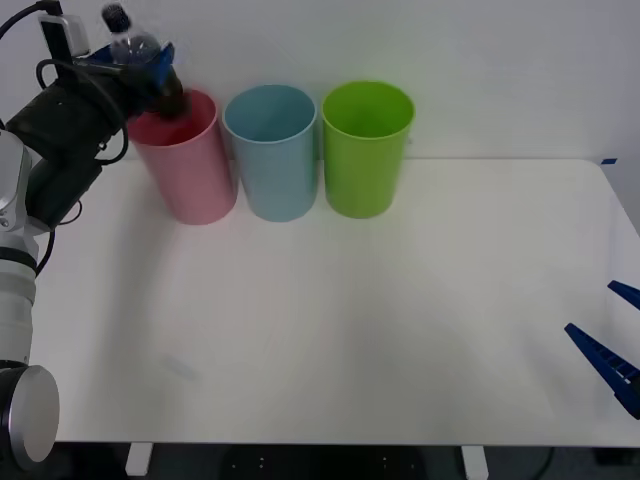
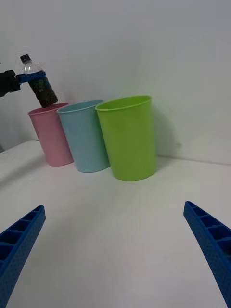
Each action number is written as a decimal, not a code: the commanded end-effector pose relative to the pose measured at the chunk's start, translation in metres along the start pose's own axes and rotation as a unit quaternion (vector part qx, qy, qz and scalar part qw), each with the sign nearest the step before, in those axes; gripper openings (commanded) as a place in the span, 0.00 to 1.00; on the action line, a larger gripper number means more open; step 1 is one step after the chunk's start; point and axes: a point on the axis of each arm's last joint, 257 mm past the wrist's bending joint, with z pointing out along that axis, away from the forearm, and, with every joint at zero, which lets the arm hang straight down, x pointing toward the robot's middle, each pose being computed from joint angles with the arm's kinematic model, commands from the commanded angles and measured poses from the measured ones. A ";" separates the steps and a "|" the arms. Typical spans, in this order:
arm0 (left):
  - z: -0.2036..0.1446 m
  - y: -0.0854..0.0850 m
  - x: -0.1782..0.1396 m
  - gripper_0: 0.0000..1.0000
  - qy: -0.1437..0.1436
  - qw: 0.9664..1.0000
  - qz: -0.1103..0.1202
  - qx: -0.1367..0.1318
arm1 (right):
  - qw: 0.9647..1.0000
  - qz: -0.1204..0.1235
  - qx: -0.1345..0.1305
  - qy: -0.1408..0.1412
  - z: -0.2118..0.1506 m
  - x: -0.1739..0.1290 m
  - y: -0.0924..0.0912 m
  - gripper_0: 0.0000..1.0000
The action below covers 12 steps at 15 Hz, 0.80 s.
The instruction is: Grasp the object on the table and drop it into the matching bin: aluminum can to the light blue bin, PET bottle to the pink bin.
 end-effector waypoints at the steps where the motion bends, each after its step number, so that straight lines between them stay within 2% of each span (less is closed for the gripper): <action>1: -0.002 -0.004 0.002 1.00 -0.002 1.000 -0.015 0.007 | 1.000 0.000 0.000 0.000 0.000 0.000 0.000 1.00; 5: -0.017 -0.014 0.008 1.00 -0.012 0.999 -0.045 0.027 | 1.000 0.000 0.000 0.000 0.000 0.000 0.000 1.00; 12: -0.071 -0.032 0.015 1.00 -0.030 0.996 -0.072 0.046 | 1.000 0.000 0.000 0.000 0.000 0.000 0.000 1.00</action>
